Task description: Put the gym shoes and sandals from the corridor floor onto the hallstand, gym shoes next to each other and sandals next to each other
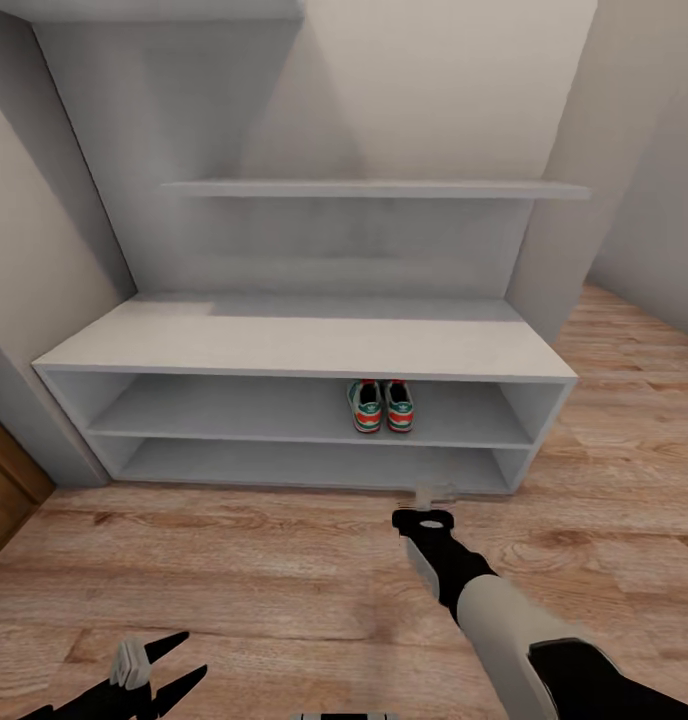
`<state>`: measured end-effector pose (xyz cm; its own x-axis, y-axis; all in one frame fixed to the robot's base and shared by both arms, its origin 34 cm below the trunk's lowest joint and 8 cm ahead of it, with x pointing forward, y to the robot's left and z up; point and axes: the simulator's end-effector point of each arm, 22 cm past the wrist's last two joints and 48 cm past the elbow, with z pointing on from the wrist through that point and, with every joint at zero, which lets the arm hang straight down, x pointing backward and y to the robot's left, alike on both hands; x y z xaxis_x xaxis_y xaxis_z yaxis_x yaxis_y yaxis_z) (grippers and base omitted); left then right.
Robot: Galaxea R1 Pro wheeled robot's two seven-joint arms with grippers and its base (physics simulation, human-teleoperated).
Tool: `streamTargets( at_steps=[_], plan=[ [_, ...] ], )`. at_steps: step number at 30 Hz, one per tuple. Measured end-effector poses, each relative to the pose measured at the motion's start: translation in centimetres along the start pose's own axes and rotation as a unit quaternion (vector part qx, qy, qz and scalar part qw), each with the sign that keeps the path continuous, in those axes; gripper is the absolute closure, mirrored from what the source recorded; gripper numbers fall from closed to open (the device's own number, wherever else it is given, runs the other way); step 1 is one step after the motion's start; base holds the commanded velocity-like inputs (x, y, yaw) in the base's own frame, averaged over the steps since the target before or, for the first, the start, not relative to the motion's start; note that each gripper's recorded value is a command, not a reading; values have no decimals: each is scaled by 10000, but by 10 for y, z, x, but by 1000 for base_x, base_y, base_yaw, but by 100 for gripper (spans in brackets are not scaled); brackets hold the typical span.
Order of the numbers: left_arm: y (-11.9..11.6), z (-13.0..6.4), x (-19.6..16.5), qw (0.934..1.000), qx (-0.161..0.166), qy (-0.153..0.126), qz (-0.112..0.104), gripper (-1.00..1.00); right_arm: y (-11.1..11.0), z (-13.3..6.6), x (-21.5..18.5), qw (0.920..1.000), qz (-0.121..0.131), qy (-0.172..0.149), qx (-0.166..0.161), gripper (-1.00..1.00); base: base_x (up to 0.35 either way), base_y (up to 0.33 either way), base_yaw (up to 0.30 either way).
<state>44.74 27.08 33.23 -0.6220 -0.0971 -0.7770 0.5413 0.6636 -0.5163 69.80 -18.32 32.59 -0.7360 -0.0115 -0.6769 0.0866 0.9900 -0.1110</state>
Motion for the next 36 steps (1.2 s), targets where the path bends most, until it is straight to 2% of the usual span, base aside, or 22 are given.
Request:
streamTargets(
  at_steps=[4, 9, 12, 15, 16, 22, 23, 25, 26, 27, 29, 32, 36],
  plan=[
    [1, -1, 2, 10000, -13, 13, -14, -100, 0, 2, 34, 10000, -58, 32, 5, -100, 0, 0, 0],
    [4, -5, 2, 10000, -85, -18, -47, -100, 2, 0, 51, 9992, -272, -284, -47, -100, 0, 0, 0],
    [10, -11, -1, 9997, -210, -113, -88, -100, -8, 1, 55, 9982, -379, -461, -39, -100, 0, 0, 0],
    [14, -16, 2, 9992, -311, -156, -182, -100, -17, 2, 69, 9980, -451, -440, -38, -100, 0, 0, 0],
    [17, -24, 15, 9983, -457, -130, -344, -100, -25, 1, 87, 9983, -475, -347, -16, -100, 0, 0, 0],
    [27, -32, 24, 9960, -760, -124, -446, -100, -28, 0, 103, 9983, -517, -264, -18, -100, 0, 0, 0],
    [46, -39, 26, 9916, -1228, -144, -378, -100, -27, -1, 113, 9980, -565, -198, -177, -100, 0, 0, 0],
    [54, -41, 26, 9894, -1411, -163, -312, -100, -28, 1, 116, 9974, -606, -170, -351, -100, 0, 0, 0],
    [66, -42, 28, 9840, -1756, -173, -241, -100, -39, 5, 125, 9926, -759, -74, -945, -100, 0, 0, 0],
    [67, -43, 28, 9835, -1785, -173, -235, -100, -95, 12, 127, 9942, -815, -25, -707, -100, 0, 0, 0],
    [69, -43, 29, 9827, -1828, -178, -243, -100, -99, 11, 135, 9919, -857, 50, -938, -100, 0, 0, 0],
    [69, -44, 31, 9820, -1861, -176, -266, -100, -107, 8, 150, 9905, -873, 170, -1053, -100, 0, 0, 0],
    [70, -45, 35, 9813, -1891, -162, -317, -100, -113, -2, 190, 9886, -873, 441, -1146, -100, 0, 0, 0]
  ],
)
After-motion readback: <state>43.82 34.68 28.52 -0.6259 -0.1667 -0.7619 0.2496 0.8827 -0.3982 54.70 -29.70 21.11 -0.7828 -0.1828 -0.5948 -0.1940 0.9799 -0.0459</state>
